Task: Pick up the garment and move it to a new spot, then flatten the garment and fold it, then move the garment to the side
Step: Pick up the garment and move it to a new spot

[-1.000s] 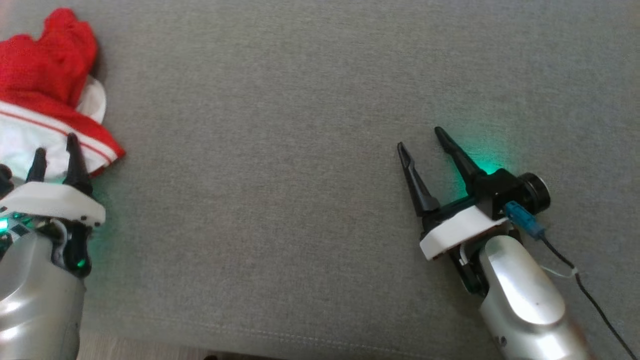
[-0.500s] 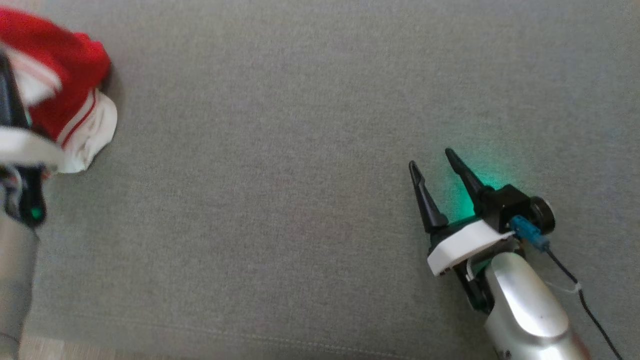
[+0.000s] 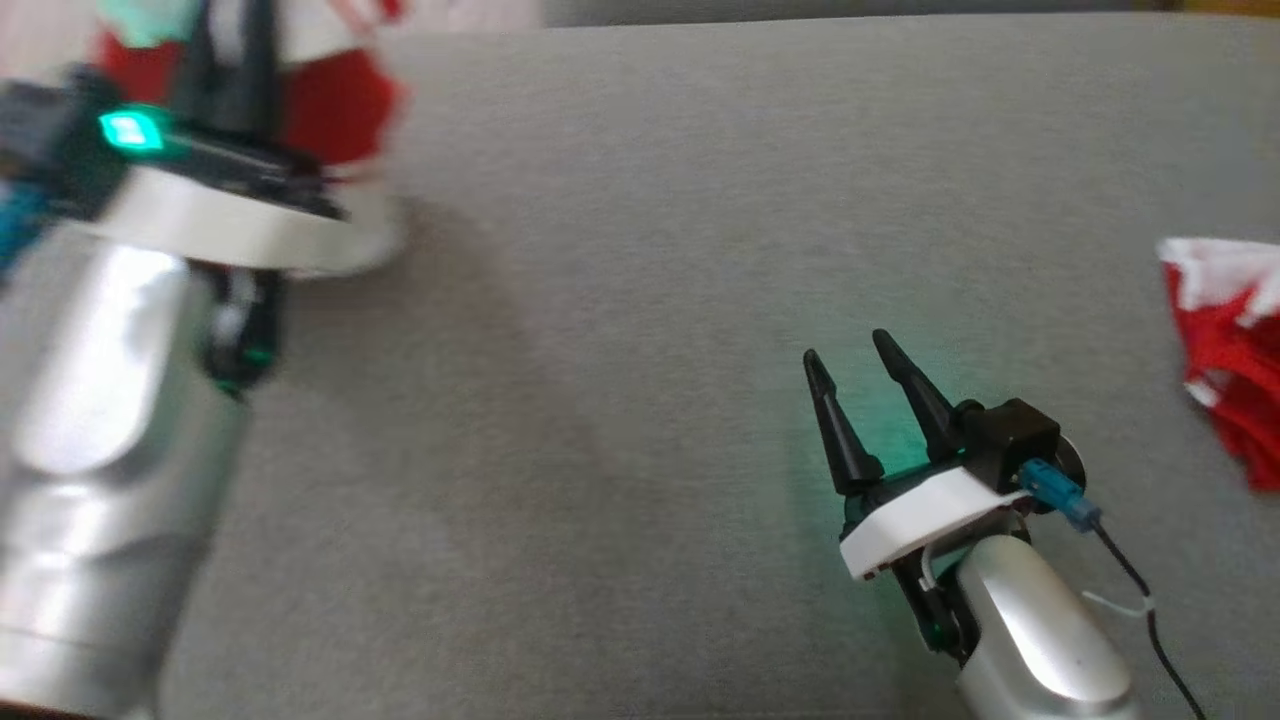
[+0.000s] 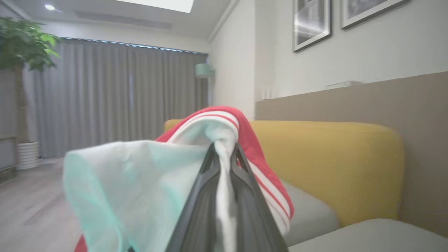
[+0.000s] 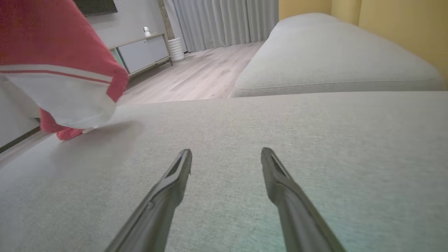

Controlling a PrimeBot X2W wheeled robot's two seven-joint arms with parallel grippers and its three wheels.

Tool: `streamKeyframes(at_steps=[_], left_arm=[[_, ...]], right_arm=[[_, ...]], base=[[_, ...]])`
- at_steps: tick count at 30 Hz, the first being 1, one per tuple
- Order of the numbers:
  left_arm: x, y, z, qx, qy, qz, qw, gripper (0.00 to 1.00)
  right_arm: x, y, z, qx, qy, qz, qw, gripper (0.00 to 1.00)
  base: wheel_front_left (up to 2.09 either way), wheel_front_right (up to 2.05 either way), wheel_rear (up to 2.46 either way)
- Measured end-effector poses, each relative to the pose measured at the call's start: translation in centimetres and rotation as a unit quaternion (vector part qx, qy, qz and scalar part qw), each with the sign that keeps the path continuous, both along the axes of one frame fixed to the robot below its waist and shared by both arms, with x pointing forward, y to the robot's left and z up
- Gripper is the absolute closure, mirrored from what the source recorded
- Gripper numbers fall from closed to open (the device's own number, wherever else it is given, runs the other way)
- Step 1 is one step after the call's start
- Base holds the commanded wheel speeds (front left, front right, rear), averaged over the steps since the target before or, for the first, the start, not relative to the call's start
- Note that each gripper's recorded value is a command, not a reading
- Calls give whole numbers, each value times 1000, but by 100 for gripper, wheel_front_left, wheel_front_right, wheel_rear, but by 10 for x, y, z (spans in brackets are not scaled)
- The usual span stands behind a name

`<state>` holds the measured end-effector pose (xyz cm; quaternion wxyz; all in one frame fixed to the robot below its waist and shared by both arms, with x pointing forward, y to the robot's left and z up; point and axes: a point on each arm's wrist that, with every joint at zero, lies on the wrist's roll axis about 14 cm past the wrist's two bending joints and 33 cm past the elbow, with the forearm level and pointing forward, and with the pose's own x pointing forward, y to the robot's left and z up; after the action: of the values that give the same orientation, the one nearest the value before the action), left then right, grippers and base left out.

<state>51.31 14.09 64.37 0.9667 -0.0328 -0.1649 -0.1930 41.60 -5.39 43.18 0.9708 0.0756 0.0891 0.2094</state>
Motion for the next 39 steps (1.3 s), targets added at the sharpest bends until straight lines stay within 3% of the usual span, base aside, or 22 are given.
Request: streamKeyframes(at_steps=[3, 9, 10, 11, 12, 18, 23, 25, 31, 35, 39], left_arm=[[-8, -68, 4, -28, -3, -84, 996, 100], [-35, -181, -2, -79, 27, -221, 972, 100], [-36, -192, -7, -85, 38, -231, 969, 84], [-37, -201, -14, -88, 50, -236, 967, 4], [-38, -207, -21, -91, 63, -238, 965, 0], [-49, -204, -92, -89, 160, -207, 961, 0], [-62, -142, -155, -95, 232, -107, 962, 0], [-74, -98, -174, -98, 244, -40, 964, 0], [-120, -16, -200, -85, 257, 80, 959, 0], [-152, 16, -215, -83, 271, 132, 950, 0], [-171, 25, -224, -78, 284, 143, 945, 0]], right_arm=[[-4, -19, 6, -1, -6, -26, 1000, 0], [-15, -55, 12, -4, -10, -77, 997, 0], [-16, -60, 13, -4, -11, -84, 996, 0], [-18, -64, 15, -3, -13, -91, 996, 0], [-19, -69, 16, -1, -14, -98, 995, 0], [-28, -81, 20, 0, -17, -117, 993, 0], [-33, -84, 21, 5, -19, -126, 992, 0], [-32, -86, 27, 9, -27, -131, 991, 0], [-45, -84, 22, 11, -21, -131, 991, 0], [-50, -82, 17, 13, -13, -130, 991, 0], [-52, -78, 13, 8, -7, -125, 992, 0]], base=[[0, 0, 0], [0, 0, 0], [0, 0, 0], [0, 0, 0], [0, 0, 0], [0, 0, 0], [0, 0, 0], [0, 0, 0], [0, 0, 0], [0, 0, 0], [0, 0, 0]])
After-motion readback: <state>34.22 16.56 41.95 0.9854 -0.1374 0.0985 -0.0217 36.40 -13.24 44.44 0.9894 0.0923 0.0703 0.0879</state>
